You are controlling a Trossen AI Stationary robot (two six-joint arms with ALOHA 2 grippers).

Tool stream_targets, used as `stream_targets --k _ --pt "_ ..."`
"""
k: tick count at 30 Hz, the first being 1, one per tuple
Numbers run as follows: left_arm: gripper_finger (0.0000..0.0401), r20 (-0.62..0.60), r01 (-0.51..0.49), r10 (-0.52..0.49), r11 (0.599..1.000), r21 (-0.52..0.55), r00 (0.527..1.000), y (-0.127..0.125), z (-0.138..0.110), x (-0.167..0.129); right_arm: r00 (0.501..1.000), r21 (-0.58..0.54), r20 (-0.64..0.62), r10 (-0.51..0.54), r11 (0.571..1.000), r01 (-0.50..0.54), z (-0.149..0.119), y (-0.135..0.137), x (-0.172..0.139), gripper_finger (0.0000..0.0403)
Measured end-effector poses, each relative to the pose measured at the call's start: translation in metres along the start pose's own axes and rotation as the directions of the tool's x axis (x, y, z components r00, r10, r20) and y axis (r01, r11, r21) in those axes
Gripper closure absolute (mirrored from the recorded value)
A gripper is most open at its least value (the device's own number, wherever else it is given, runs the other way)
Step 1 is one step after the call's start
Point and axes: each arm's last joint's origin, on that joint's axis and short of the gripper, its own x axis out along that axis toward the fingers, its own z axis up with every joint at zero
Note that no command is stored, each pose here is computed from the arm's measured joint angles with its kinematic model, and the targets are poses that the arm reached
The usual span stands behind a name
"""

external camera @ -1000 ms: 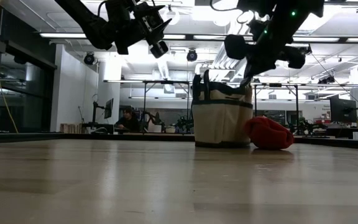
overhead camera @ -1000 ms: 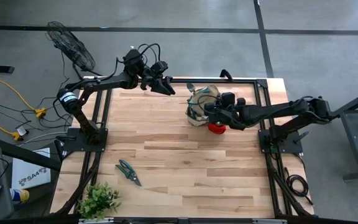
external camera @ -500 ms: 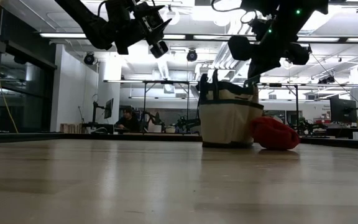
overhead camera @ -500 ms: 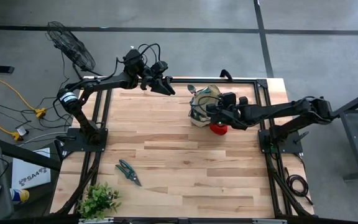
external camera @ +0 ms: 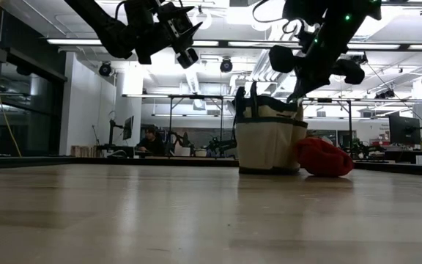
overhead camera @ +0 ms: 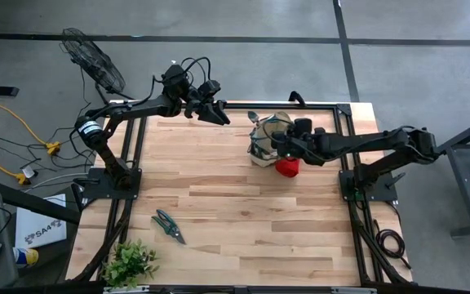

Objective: Pick & Place Garden tools in Gardening bag
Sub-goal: Put the brown trowel into the gardening bag

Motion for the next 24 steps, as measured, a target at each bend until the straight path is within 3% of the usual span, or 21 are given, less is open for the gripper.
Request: stream_targets --k 24 --pt "0.0249 0.001 -0.001 0.001 1.0 -0.002 1.0 0.0 0.0 0.0 0.995 0.171 -0.092 -0.036 0.984 0.052 -0.0055 -0.0081 -0.0013 0.0399"
